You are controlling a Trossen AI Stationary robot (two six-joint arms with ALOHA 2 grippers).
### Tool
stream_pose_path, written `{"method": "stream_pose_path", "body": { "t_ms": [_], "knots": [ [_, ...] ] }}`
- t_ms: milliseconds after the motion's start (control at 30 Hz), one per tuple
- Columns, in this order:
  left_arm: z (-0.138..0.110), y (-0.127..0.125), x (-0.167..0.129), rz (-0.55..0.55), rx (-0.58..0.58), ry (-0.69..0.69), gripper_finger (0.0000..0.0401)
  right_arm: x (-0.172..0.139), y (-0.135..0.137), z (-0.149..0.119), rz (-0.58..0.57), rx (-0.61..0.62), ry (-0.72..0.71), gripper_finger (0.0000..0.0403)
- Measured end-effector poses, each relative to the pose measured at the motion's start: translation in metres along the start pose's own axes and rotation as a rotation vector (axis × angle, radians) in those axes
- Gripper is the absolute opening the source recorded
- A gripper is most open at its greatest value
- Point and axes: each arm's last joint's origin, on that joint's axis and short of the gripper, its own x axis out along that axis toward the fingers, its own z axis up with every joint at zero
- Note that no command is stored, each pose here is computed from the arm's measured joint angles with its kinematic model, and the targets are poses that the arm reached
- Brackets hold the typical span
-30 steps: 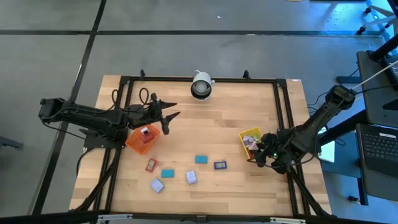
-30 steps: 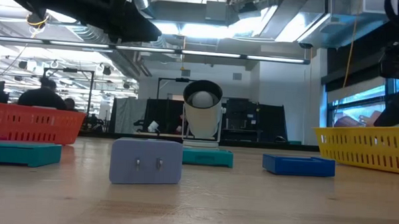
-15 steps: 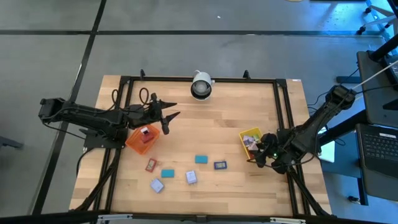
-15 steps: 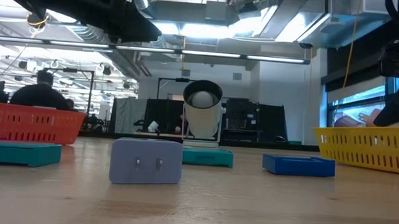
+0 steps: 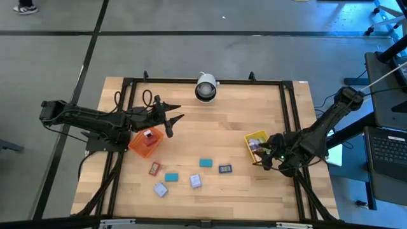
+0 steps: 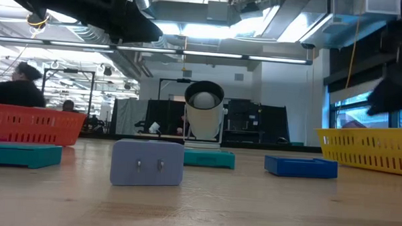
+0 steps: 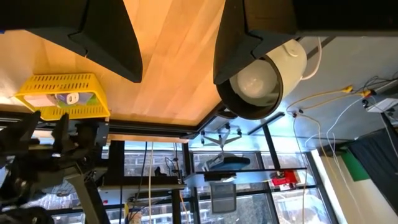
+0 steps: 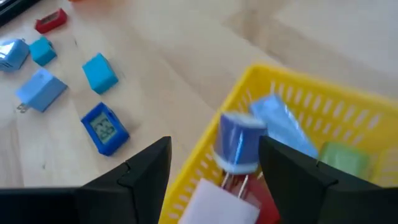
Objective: Pick & Place Office items
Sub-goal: Put the blue digital clock into the orange basket
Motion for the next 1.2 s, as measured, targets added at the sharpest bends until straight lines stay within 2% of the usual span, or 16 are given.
{"method": "stream_pose_path", "body": {
  "t_ms": [200,367,467,667,800,1000,1200],
  "knots": [
    [0.001,0.000,0.000,-0.002,-0.003,-0.006,0.0194,-0.018,0.015,0.031,-0.040,-0.107,-0.058,0.0243],
    [0.001,0.000,0.000,-0.006,-0.003,-0.006,0.0194,-0.020,0.024,0.051,-0.055,-0.182,-0.063,0.0243],
    [0.001,-0.001,0.000,-0.051,-0.011,-0.008,0.0194,-0.020,0.028,0.064,-0.065,-0.236,-0.067,0.0243],
    [0.001,-0.002,0.000,-0.080,-0.087,-0.006,0.0194,-0.013,0.042,0.083,0.045,-0.356,-0.005,0.0241],
    [0.001,-0.004,0.000,-0.145,-0.150,-0.001,0.0194,0.001,0.051,0.086,0.093,-0.395,0.028,0.0241],
    [0.001,-0.007,-0.001,-0.247,-0.237,0.014,0.0194,0.032,0.061,0.080,0.106,-0.415,0.116,0.0240],
    [0.001,-0.008,-0.001,-0.270,-0.253,0.018,0.0194,0.065,0.080,0.066,0.254,-0.503,0.222,0.0240]
  ]
}}
